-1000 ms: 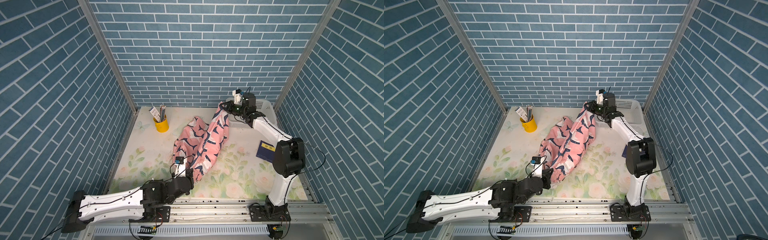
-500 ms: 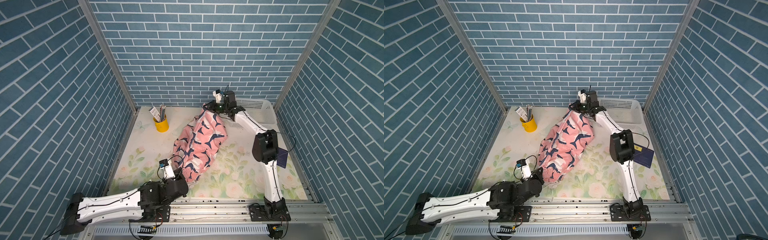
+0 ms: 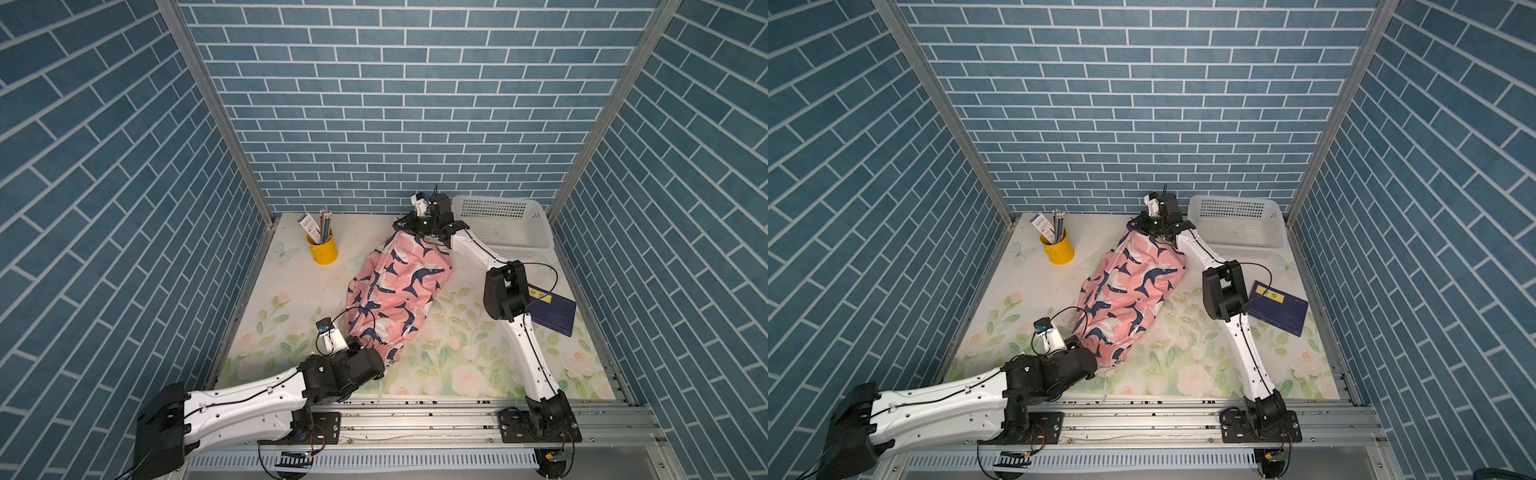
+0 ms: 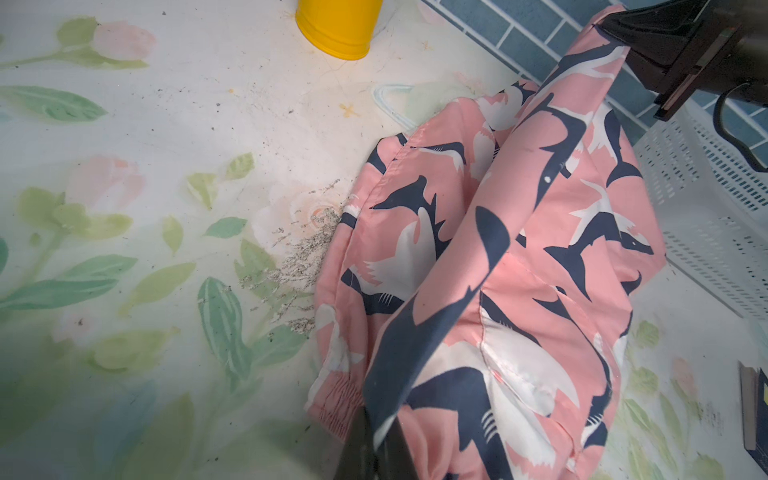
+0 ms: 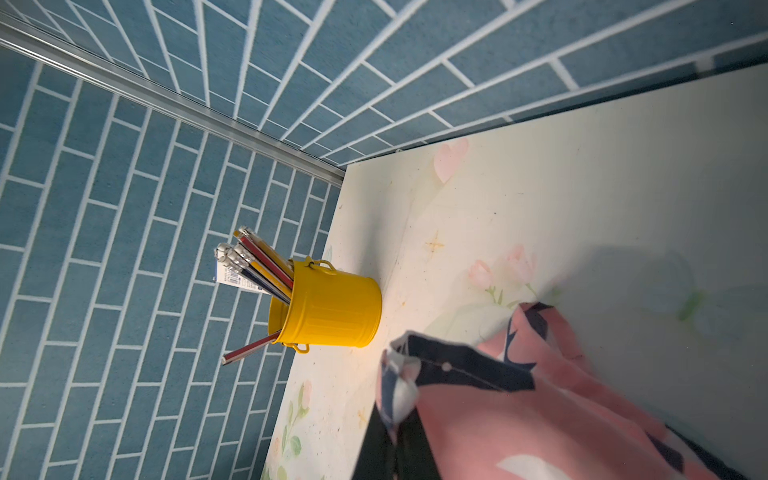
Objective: Roll up the shorts
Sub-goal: Fold the shorts at the center of the board, then adjust the shorts at the center of the board.
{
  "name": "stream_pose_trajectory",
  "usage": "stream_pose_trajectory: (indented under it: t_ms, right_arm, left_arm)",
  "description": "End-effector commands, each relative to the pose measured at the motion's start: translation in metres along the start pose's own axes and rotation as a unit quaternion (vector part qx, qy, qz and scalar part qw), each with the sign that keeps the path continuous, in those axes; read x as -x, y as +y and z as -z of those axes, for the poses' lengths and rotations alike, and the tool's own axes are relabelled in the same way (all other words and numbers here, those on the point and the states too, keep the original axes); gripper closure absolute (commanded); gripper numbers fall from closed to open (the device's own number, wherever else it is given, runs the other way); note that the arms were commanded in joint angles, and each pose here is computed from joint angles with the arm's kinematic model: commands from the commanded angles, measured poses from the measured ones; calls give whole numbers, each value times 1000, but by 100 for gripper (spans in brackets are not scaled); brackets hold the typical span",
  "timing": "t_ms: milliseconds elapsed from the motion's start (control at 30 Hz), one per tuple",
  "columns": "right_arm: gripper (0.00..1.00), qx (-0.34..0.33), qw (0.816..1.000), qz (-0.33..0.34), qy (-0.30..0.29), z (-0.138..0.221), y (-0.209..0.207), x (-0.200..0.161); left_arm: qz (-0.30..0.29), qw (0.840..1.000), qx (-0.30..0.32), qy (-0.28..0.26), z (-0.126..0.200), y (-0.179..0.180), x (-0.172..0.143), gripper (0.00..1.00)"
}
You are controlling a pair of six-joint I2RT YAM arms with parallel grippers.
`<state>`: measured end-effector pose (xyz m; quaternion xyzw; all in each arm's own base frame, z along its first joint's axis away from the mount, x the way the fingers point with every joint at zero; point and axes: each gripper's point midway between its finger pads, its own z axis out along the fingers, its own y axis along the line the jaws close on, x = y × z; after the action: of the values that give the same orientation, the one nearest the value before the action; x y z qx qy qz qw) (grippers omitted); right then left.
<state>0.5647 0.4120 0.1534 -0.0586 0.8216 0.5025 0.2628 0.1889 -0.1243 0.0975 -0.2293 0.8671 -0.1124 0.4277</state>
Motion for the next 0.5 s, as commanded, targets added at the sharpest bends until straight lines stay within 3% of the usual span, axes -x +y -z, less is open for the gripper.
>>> stream_pose_trajectory:
  t_ms: [0,33,67,133,300,467]
  right_arm:
    - [83,-29,983,37,-179,31,-18,97]
    - [68,-28,983,34,-178,27,-19,95]
    - [60,-26,983,34,-176,26,-17,95]
    - [44,-36,983,42,-172,29,-12,97]
    - [43,-78,977,102,-167,64,17,104]
    - [47,-71,985,126,-97,77,25,56]
  left_arm:
    - [-70,992,89,51,-4,61,-25,81]
    - [-66,992,91,50,-3,61,-24,59]
    - [-65,993,88,49,-2,59,-21,44]
    - [-71,994,78,41,3,50,-12,27]
    - [-105,994,33,10,22,5,23,21]
    - [-170,985,-36,-2,32,-52,38,21]
